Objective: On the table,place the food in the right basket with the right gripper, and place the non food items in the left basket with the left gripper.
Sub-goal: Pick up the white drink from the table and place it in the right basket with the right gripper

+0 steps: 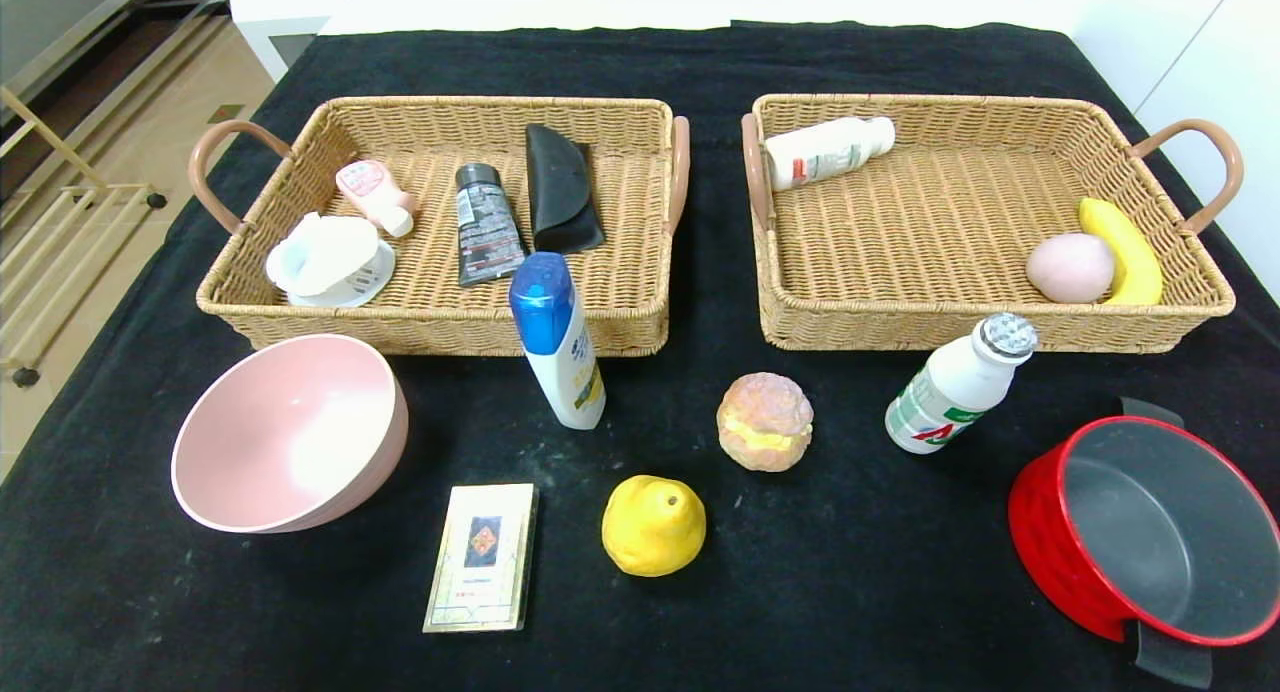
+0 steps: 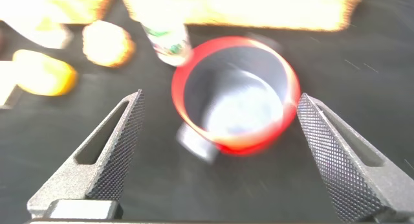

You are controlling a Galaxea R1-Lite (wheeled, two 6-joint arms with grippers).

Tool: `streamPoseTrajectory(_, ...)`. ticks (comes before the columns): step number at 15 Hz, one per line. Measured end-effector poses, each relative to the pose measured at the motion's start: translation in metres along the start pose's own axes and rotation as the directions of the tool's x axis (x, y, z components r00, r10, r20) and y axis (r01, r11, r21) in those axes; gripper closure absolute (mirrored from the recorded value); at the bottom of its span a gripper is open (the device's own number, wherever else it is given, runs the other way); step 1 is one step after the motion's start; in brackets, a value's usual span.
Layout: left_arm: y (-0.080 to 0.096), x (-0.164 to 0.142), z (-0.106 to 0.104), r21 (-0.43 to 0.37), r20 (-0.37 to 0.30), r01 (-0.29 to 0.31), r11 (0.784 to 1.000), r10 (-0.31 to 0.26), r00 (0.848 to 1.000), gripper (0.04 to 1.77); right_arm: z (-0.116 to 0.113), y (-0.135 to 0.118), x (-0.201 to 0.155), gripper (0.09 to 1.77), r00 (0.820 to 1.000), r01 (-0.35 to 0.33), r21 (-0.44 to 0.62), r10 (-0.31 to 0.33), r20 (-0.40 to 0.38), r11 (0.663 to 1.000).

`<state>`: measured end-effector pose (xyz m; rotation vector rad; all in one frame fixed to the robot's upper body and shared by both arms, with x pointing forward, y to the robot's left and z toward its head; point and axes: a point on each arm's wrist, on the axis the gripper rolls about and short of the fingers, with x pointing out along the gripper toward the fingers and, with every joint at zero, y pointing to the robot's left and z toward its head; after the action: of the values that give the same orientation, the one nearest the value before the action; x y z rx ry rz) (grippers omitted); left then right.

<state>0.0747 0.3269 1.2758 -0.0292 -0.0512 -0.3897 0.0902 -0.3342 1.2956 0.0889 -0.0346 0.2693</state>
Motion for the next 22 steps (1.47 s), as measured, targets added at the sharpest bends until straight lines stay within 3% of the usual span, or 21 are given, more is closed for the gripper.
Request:
streamPoseTrajectory(3, 0.006, 0.026, 0.037, -0.025, -0.048, 0.134, 0.991, -0.135, 0.99, 0.09, 0.026, 0.002, 0.036, 0.15, 0.991, -0.108, 0.01, 0.109, -0.08, 0.994)
streamPoseTrajectory(5, 0.008, 0.047, 0.056, -0.044, -0.083, 0.224, 0.974, -0.227, 0.97, 0.09, 0.037, 0.006, 0.064, 0.15, 0.983, -0.161, 0.013, 0.161, -0.09, 0.987)
streamPoseTrajectory(7, 0.007, 0.068, 0.072, -0.06, -0.115, 0.275, 0.959, -0.281, 0.953, 0.09, 0.04, 0.012, 0.088, 0.15, 0.975, -0.19, 0.011, 0.19, -0.113, 0.982)
streamPoseTrajectory(11, 0.003, 0.11, 0.087, -0.085, -0.184, 0.335, 0.938, -0.345, 0.92, 0.09, 0.038, 0.023, 0.123, 0.15, 0.959, -0.213, 0.007, 0.21, -0.191, 0.977)
streamPoseTrajectory(14, 0.0, 0.133, 0.085, -0.076, -0.229, 0.363, 0.928, -0.371, 0.9, 0.09, 0.042, 0.029, 0.145, 0.15, 0.968, -0.207, 0.008, 0.206, -0.142, 0.978)
streamPoseTrajectory(17, -0.004, 0.146, 0.085, -0.075, -0.249, 0.389, 0.918, -0.395, 0.884, 0.09, 0.035, 0.035, 0.156, 0.15, 0.967, -0.191, 0.0, 0.188, -0.173, 0.982)
streamPoseTrajectory(20, -0.006, 0.154, 0.086, -0.08, -0.259, 0.398, 0.914, -0.404, 0.877, 0.09, 0.031, 0.037, 0.16, 0.15, 0.963, -0.195, 0.0, 0.191, -0.191, 0.981)
streamPoseTrajectory(22, -0.006, 0.16, 0.088, -0.059, -0.226, 0.395, 0.917, -0.397, 0.889, 0.09, 0.032, 0.037, 0.162, 0.15, 0.966, -0.185, 0.0, 0.182, -0.185, 0.983)
